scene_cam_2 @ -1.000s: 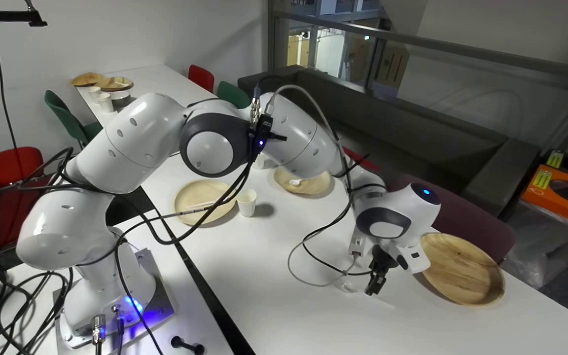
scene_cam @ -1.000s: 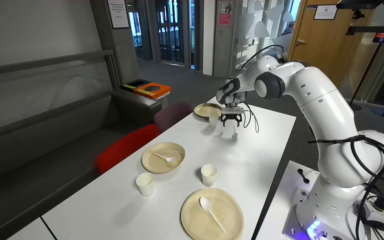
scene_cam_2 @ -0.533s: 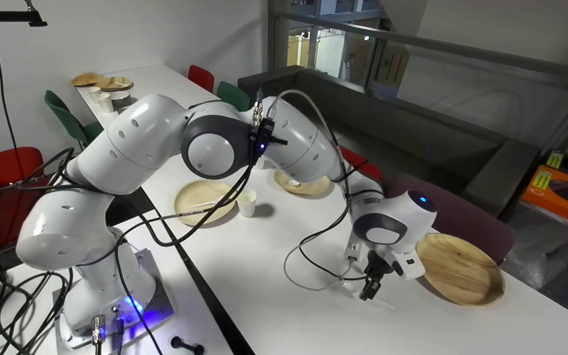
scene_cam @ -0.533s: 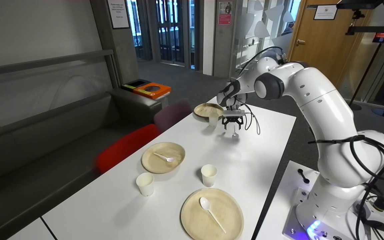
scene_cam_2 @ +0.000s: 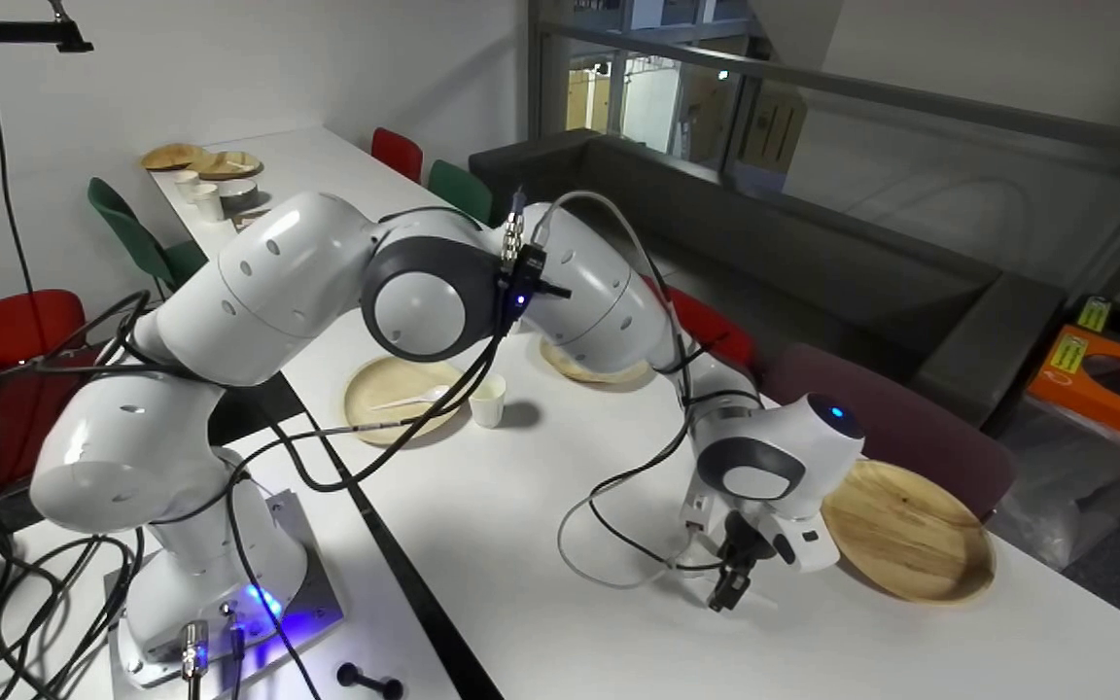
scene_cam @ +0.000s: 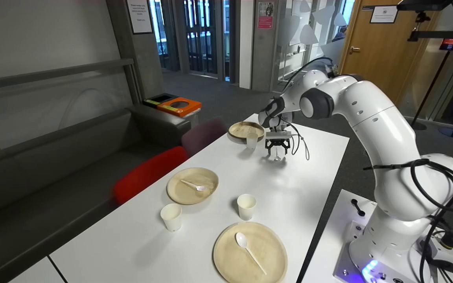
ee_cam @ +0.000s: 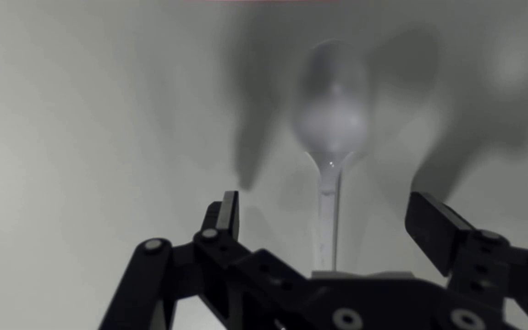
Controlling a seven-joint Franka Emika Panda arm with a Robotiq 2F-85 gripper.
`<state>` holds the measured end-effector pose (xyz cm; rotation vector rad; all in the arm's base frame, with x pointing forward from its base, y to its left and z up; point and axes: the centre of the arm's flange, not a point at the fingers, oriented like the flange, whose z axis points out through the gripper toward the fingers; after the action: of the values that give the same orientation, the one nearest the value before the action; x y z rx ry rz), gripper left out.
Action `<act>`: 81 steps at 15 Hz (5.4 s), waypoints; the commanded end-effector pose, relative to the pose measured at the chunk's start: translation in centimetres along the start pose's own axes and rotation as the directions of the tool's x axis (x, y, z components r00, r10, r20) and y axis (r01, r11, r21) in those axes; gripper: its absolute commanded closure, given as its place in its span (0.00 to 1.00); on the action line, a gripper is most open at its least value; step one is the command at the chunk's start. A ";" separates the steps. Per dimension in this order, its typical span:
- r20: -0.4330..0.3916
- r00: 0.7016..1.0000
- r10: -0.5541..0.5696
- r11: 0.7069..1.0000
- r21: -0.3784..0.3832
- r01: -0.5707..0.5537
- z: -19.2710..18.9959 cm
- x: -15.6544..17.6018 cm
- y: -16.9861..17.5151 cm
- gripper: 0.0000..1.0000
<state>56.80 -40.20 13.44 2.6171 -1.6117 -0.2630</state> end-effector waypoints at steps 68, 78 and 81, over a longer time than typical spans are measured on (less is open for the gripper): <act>-0.022 0.999 0.036 0.999 0.013 -0.036 -1.9 0.2 -1.5 0.71; -0.021 0.999 0.026 1.000 0.006 -0.026 -1.6 -0.2 -2.1 0.80; -0.021 0.999 0.026 1.000 0.006 -0.026 -1.6 -0.1 -2.0 0.85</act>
<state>58.66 -39.41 14.34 2.6103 -1.6172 -0.2171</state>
